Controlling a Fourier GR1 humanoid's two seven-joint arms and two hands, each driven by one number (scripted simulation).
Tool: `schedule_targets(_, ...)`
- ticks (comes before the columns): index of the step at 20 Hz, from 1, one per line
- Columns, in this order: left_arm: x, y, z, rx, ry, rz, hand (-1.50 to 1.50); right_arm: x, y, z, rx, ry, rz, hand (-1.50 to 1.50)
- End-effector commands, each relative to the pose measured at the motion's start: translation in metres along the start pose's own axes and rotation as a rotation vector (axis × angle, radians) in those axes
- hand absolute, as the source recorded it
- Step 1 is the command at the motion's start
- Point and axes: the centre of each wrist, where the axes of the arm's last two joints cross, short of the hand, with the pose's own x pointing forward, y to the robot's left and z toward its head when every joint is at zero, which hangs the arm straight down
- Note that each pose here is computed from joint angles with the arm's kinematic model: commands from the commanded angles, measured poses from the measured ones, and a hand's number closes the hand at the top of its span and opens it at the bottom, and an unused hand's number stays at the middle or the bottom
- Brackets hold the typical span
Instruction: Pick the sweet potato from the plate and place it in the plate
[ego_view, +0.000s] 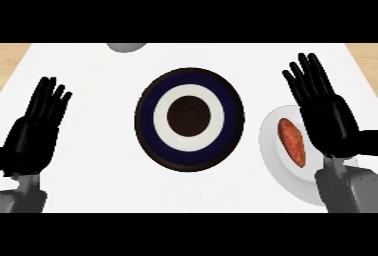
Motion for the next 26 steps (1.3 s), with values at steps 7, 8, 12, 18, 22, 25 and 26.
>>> schedule_targets(7,-0.027,0.011,0.006,-0.011,0.201,-0.181,0.0,0.08,-0.062,-0.032,0.468,-0.071,0.467,1.5)
schedule_targets(8,-0.03,0.017,0.009,-0.002,0.225,-0.192,0.0,0.089,-0.064,-0.032,0.504,-0.082,0.555,1.5)
schedule_targets(12,-0.03,0.003,-0.007,-0.032,0.252,-0.23,0.0,-0.026,-0.15,0.032,0.269,-0.025,0.043,-1.5)
schedule_targets(18,-0.039,-0.016,-0.011,-0.05,0.282,-0.239,0.0,-0.008,-0.173,0.028,0.547,0.009,0.221,-1.5)
schedule_targets(22,-0.046,-0.018,-0.009,-0.046,0.27,-0.238,0.0,-0.006,-0.183,0.031,0.602,0.037,0.336,-1.5)
schedule_targets(25,-0.051,-0.026,-0.001,-0.055,0.294,-0.238,0.0,-0.006,-0.192,0.037,0.633,0.06,0.413,-1.5)
schedule_targets(26,-0.035,-0.011,-0.03,-0.05,0.283,-0.232,0.0,-0.01,-0.187,0.022,0.634,0.037,0.431,-1.5)
